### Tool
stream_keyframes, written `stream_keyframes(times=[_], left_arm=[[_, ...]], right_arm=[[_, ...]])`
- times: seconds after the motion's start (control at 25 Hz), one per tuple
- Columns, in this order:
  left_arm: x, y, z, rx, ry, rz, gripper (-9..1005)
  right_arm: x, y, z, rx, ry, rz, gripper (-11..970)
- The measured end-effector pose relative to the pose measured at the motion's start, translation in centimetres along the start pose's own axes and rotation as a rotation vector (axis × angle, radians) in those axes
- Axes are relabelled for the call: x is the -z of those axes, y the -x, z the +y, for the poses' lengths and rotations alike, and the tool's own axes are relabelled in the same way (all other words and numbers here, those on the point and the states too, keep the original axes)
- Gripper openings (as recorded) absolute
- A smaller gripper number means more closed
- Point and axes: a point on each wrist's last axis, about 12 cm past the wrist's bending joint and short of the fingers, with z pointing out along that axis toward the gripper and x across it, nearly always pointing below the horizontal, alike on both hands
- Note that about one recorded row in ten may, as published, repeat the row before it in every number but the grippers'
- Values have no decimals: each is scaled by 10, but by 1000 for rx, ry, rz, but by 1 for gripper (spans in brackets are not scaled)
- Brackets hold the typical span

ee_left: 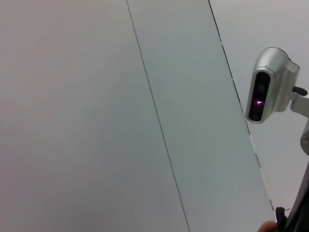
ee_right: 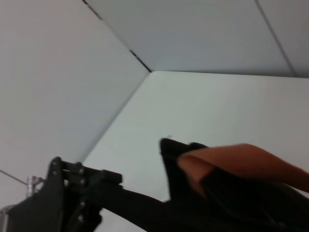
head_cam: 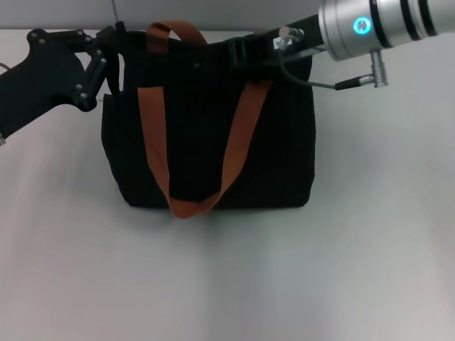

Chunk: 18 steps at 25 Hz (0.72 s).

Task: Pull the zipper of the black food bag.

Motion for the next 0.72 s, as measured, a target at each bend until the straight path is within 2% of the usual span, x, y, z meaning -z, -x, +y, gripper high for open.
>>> stream_keyframes(times=[0.28, 0.44, 0.72], left_arm=[[2, -1, 0, 2, 3, 3, 28], [3, -1, -1, 4, 10, 5, 28], [4, -2, 0, 6, 16, 5, 28]], right_arm=[[20, -3, -7, -1, -69, -5, -2], [39, -8, -18, -19, -129, -24, -3], [64, -18, -33, -65, -164, -75, -3]])
